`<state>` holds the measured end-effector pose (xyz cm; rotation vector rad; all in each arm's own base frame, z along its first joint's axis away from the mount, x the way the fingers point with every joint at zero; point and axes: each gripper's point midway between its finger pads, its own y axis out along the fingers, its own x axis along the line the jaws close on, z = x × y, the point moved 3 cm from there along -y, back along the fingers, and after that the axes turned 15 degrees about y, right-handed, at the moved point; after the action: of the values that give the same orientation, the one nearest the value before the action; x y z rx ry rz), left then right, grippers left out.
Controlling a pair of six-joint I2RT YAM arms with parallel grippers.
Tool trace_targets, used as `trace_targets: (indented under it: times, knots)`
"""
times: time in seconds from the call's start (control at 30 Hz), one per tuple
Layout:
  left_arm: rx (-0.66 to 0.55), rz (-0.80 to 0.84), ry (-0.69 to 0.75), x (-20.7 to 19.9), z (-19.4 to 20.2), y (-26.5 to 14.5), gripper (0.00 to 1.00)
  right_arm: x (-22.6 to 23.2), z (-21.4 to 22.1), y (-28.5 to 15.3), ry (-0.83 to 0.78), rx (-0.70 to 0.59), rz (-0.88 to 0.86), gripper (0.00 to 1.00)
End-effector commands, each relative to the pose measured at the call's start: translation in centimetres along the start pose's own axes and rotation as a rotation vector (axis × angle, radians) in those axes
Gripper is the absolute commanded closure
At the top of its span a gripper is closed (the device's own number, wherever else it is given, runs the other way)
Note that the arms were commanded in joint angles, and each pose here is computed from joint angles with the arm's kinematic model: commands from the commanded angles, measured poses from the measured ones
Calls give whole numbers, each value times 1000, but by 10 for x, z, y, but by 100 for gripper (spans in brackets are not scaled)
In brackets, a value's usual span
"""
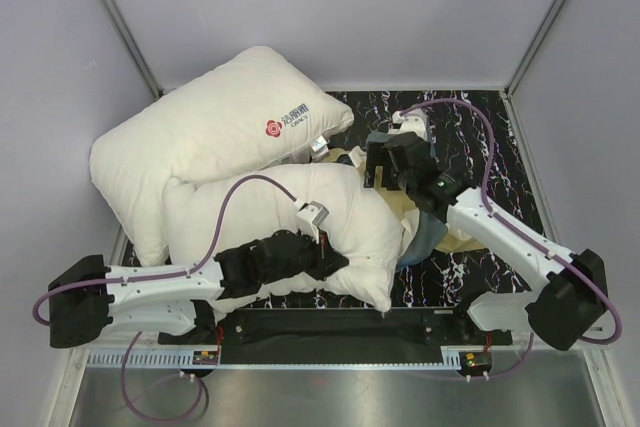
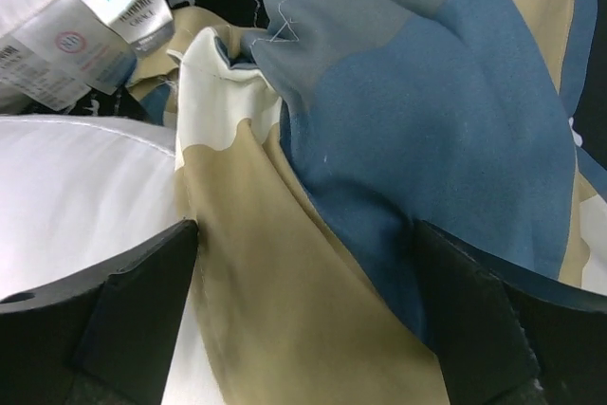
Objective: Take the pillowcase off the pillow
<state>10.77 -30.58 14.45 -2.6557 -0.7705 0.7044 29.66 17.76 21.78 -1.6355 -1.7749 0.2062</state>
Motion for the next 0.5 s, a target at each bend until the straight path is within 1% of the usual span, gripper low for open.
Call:
trace_targets:
  times: [0.0, 0.03, 0.1, 0.13, 0.17, 0.2, 0.23, 0.27, 0.3, 0.37, 0.4, 0.47]
  knots:
    - [247, -159, 34, 35, 70, -19, 100, -3, -4, 17, -23, -33, 36, 2]
    - [251, -167, 37, 36, 73, -20, 100, -9, 3, 22, -28, -17, 59, 11]
    - [253, -171, 30, 36, 76, -21, 100, -21, 9, 29, -18, 0, 111, 27]
    - [262, -179, 31, 39, 80, -22, 100, -28, 11, 32, -10, 4, 133, 37]
    - [267, -182, 26, 40, 83, -22, 100, -31, 11, 34, 7, 4, 143, 59]
    - [272, -182, 26, 40, 84, -23, 100, -39, 7, 36, 25, -4, 163, 70]
    - [283, -187, 24, 42, 89, -25, 100, -44, 6, 38, 33, -6, 174, 77]
    - [290, -192, 19, 43, 92, -26, 100, -47, 3, 39, 45, -11, 182, 88]
    - [285, -192, 15, 43, 92, -27, 100, -51, -1, 40, 54, -16, 193, 92]
    - [295, -203, 6, 46, 98, -31, 100, -62, -16, 42, 81, -40, 219, 95]
    - [284, -204, 0, 46, 97, -33, 100, -71, -24, 43, 96, -51, 240, 100]
    - [286, -216, -13, 49, 100, -38, 100, -78, -37, 45, 103, -71, 256, 100]
